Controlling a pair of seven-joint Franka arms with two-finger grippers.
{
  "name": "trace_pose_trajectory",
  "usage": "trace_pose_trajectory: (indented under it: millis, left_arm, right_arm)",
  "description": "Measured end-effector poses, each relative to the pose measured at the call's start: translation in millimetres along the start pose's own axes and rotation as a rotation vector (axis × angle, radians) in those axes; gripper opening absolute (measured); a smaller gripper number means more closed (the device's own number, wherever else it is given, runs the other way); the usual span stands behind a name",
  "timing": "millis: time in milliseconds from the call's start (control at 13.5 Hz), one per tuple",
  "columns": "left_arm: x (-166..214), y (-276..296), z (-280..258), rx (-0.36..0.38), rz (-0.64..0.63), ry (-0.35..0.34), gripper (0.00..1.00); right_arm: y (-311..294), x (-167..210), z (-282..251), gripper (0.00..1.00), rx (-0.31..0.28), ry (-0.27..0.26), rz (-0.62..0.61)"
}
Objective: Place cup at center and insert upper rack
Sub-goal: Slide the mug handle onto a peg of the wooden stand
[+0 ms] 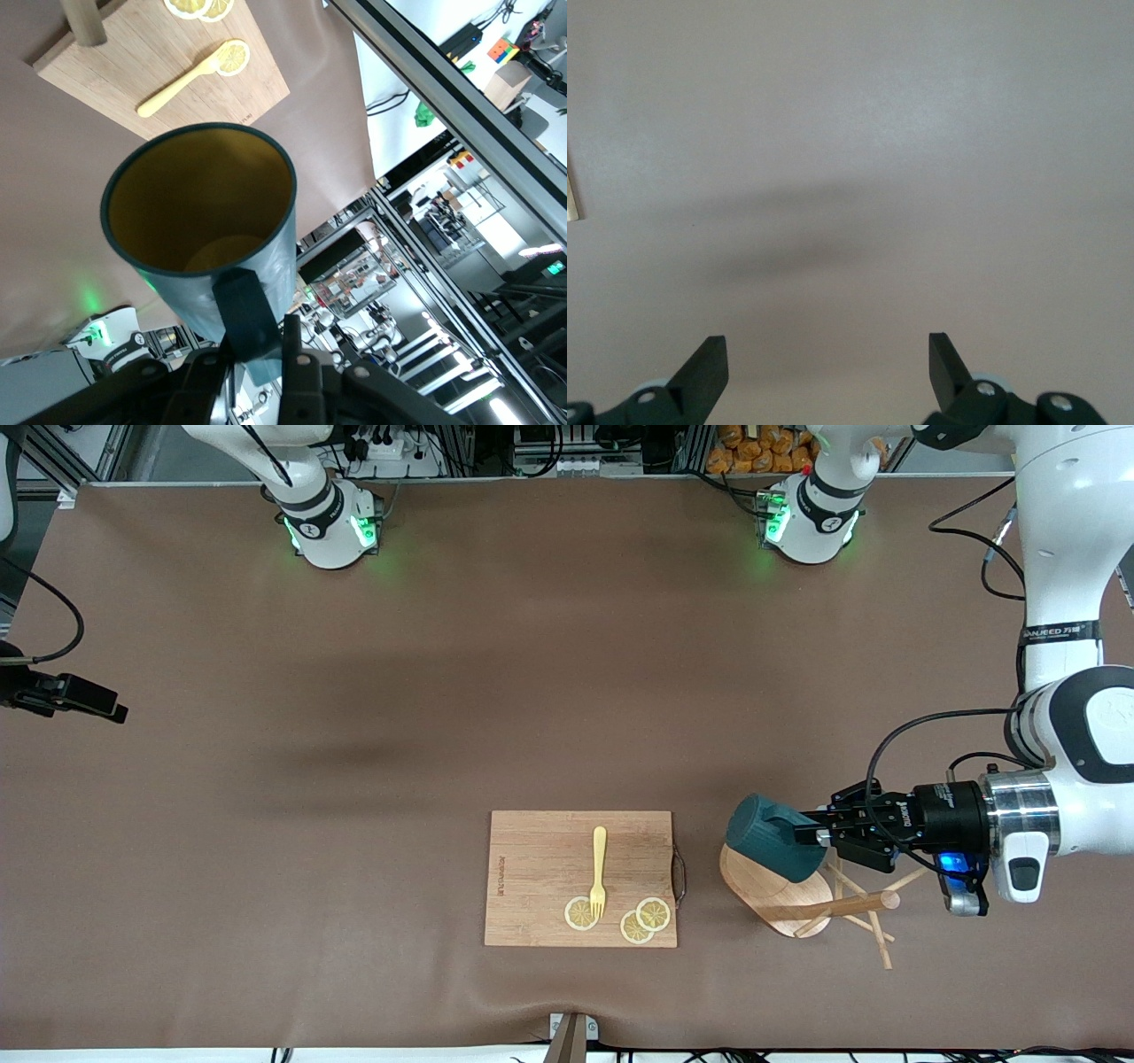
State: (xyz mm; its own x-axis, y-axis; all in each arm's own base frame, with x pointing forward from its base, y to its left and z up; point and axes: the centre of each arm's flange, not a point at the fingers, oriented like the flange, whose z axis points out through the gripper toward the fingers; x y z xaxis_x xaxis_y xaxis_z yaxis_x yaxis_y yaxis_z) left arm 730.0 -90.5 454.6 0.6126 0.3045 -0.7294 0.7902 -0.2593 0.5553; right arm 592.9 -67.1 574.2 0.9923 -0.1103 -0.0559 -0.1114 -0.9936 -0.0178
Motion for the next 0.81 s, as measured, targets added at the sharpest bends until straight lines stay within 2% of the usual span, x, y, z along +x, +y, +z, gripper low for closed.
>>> trace_pose_trajectory:
  millis: [518, 814]
  left_arm:
    - [53, -42, -36, -0.032, 0.000, -0.118, 0.20]
    - [64, -50, -37, -0.037, 0.022, -0.128, 0.20]
  right_arm:
    - [0, 0, 0, 1.00, 0.001, -0.002, 0.000]
    - [0, 0, 0, 1.00, 0.001, -0.002, 0.000]
